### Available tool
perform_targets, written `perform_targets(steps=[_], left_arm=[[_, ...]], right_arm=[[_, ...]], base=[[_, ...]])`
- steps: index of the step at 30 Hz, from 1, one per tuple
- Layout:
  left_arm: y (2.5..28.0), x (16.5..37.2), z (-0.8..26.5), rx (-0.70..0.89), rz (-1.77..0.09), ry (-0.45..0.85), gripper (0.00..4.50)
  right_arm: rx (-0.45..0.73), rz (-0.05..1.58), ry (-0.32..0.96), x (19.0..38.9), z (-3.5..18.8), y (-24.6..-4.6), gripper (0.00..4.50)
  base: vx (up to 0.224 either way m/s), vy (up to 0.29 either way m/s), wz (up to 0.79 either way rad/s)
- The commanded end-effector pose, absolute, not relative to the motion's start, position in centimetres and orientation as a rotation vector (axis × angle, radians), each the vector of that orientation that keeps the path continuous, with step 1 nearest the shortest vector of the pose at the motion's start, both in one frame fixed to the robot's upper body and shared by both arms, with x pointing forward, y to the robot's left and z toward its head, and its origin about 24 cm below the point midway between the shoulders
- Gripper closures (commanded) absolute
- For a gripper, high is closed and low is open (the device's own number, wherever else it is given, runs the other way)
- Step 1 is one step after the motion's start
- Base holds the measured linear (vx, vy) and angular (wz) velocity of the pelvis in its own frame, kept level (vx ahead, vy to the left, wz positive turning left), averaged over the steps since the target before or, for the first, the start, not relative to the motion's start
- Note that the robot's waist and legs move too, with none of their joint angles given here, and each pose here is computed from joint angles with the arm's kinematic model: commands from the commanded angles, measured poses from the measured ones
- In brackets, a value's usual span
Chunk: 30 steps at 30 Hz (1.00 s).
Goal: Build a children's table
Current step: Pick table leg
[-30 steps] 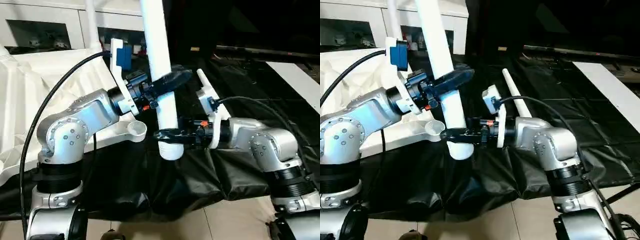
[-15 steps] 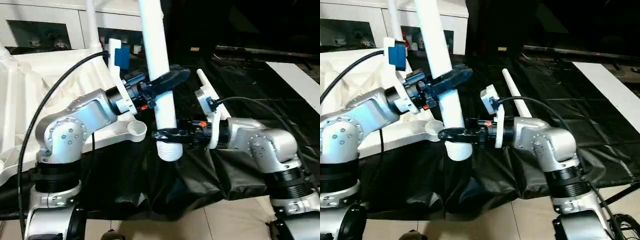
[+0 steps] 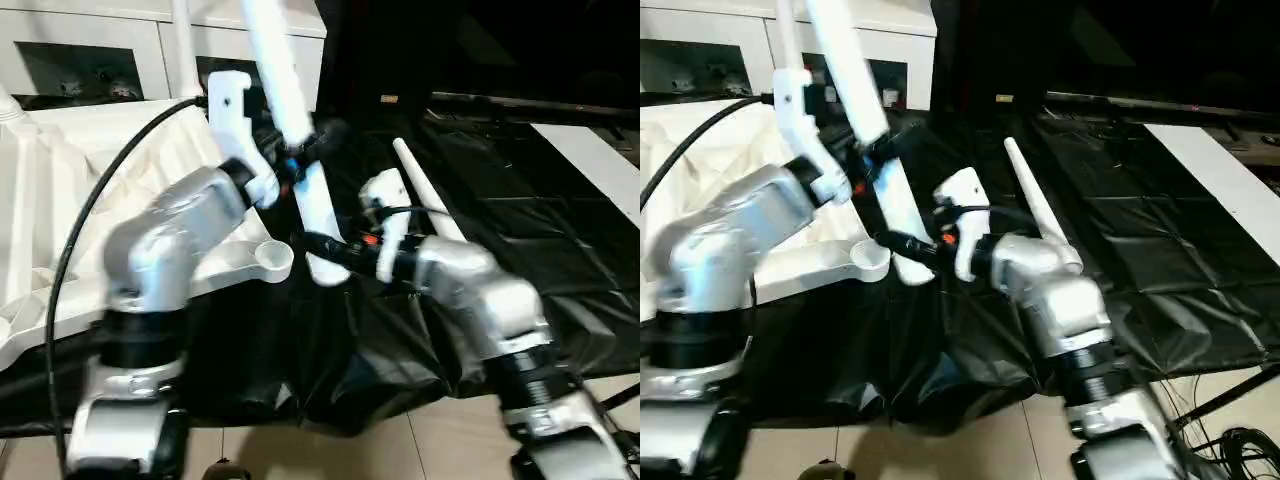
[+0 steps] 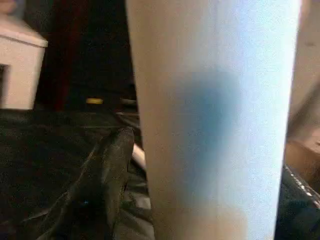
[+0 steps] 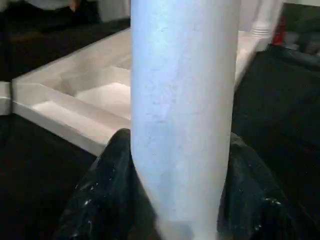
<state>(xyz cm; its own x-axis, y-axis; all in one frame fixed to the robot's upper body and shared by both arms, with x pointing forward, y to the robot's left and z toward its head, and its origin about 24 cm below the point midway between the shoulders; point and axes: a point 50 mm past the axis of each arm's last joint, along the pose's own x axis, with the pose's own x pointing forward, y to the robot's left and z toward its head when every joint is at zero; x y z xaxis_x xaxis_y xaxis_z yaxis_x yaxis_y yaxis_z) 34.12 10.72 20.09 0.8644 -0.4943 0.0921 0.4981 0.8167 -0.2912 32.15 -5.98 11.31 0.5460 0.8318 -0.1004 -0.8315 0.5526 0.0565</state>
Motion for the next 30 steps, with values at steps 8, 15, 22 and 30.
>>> perform_targets(steps=[8, 15, 22, 30], left_arm=[[10.9, 34.5, 21.1, -0.537, -0.425, -0.047, 1.54], [10.3, 33.7, 21.1, -0.596, -0.490, -0.050, 2.07], [10.1, 33.2, 20.5, -0.418, -0.511, -0.036, 2.53], [10.0, 32.8, 20.5, -0.284, -0.620, -0.049, 2.68]], right_arm=[[-0.042, 0.890, 0.040, 32.7, 11.2, -5.4, 2.58], [-0.040, 0.877, 0.025, 32.9, 11.1, -5.3, 2.58], [-0.057, 0.883, 0.014, 33.0, 11.0, -5.2, 2.58], [-0.014, 0.961, 0.006, 32.7, 11.5, -5.2, 1.88]], base=[[0.000, 0.000, 0.00], [0.000, 0.000, 0.00], [0.000, 0.000, 0.00], [0.000, 0.000, 0.00]])
